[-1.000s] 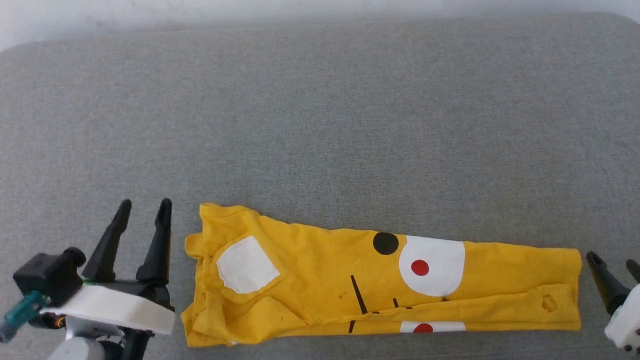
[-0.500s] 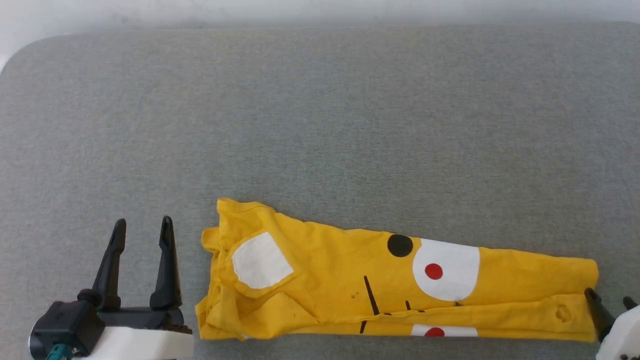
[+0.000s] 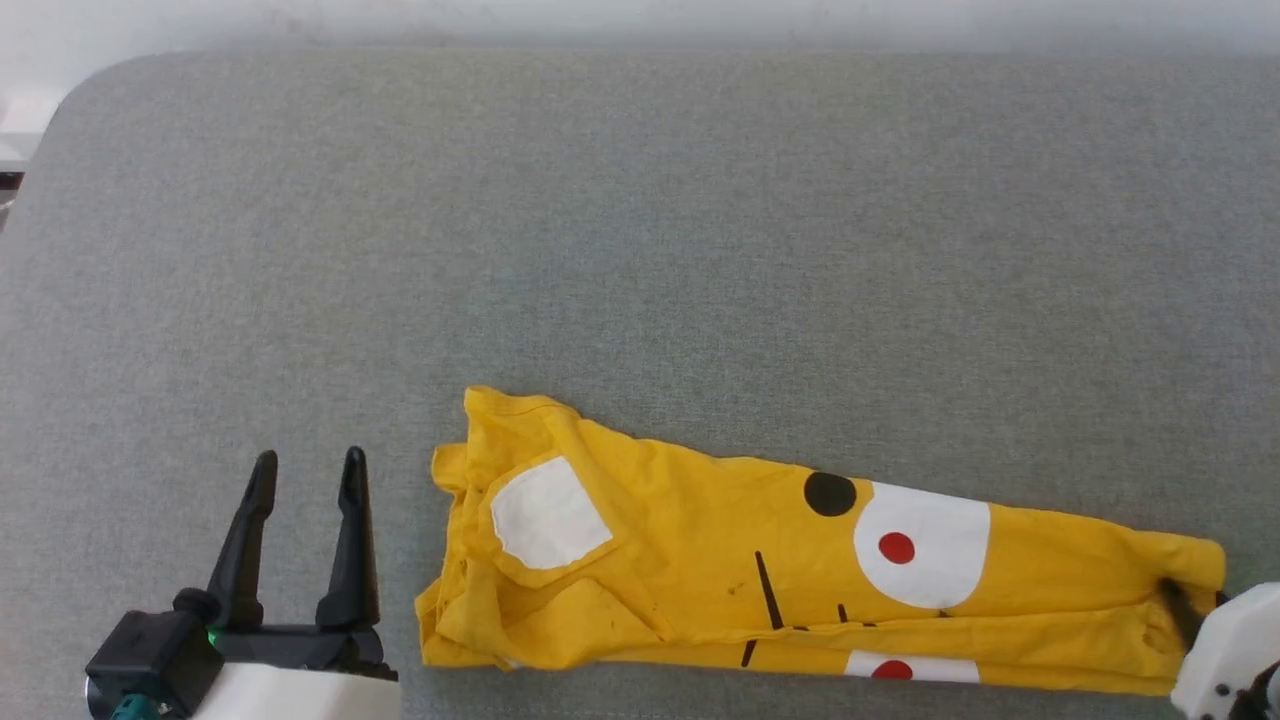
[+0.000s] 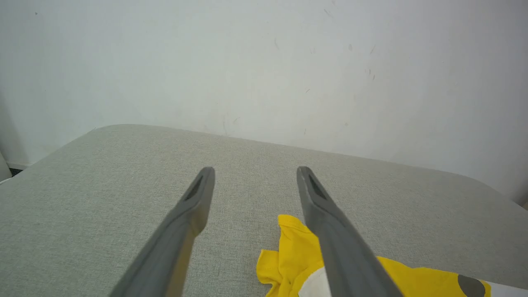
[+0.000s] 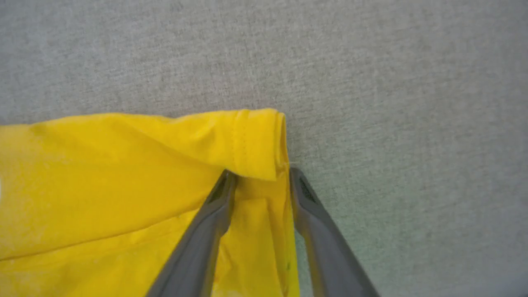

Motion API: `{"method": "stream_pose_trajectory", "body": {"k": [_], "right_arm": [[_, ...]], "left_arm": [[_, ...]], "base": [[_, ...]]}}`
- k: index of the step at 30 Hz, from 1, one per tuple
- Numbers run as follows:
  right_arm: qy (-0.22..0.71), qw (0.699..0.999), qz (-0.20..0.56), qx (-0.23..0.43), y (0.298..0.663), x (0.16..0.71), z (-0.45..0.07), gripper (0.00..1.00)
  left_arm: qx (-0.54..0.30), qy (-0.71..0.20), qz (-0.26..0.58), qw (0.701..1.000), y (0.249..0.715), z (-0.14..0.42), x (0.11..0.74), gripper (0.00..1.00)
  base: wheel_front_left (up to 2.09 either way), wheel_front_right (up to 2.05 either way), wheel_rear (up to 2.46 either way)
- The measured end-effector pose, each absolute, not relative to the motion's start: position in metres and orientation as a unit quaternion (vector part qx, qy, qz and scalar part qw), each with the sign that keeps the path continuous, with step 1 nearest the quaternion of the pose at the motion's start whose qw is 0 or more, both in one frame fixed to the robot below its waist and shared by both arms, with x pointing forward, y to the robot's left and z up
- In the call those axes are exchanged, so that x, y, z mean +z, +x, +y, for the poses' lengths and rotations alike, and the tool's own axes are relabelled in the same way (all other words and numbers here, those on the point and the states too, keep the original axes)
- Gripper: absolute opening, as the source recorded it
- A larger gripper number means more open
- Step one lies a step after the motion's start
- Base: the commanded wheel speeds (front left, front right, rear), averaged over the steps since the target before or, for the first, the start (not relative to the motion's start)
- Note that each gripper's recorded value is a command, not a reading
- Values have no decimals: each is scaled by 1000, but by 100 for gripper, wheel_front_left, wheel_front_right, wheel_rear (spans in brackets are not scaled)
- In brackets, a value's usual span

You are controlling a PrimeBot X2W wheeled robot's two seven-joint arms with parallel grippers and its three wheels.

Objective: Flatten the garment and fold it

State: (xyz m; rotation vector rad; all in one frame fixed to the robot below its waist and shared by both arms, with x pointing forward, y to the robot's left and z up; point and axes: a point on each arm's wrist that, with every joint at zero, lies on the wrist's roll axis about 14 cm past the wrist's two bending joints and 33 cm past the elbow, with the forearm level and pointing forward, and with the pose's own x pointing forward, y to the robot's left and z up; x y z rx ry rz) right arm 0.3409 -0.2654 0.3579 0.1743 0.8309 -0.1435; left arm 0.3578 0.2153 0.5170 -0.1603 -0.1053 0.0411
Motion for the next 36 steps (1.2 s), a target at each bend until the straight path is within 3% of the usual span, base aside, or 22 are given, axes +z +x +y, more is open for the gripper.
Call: {"method": "stream_pose_trajectory", "body": {"k": [10, 23, 29, 36], "right_arm": [[69, 914, 389, -93, 356, 361, -285, 0], [5, 923, 336, -189, 362, 412, -373, 0], [52, 931, 327, -155, 369, 415, -340, 0], [110, 926, 359, -22, 369, 413, -243, 0]], "left_arm": [[26, -85, -47, 995, 360, 219, 510, 100], [12, -83, -46, 995, 359, 210, 509, 100], [12, -87, -49, 995, 357, 208, 510, 100], [7, -95, -52, 994, 355, 203, 512, 100]], "base": [[0, 0, 0], [0, 0, 0], [0, 0, 0], [0, 0, 0]]}}
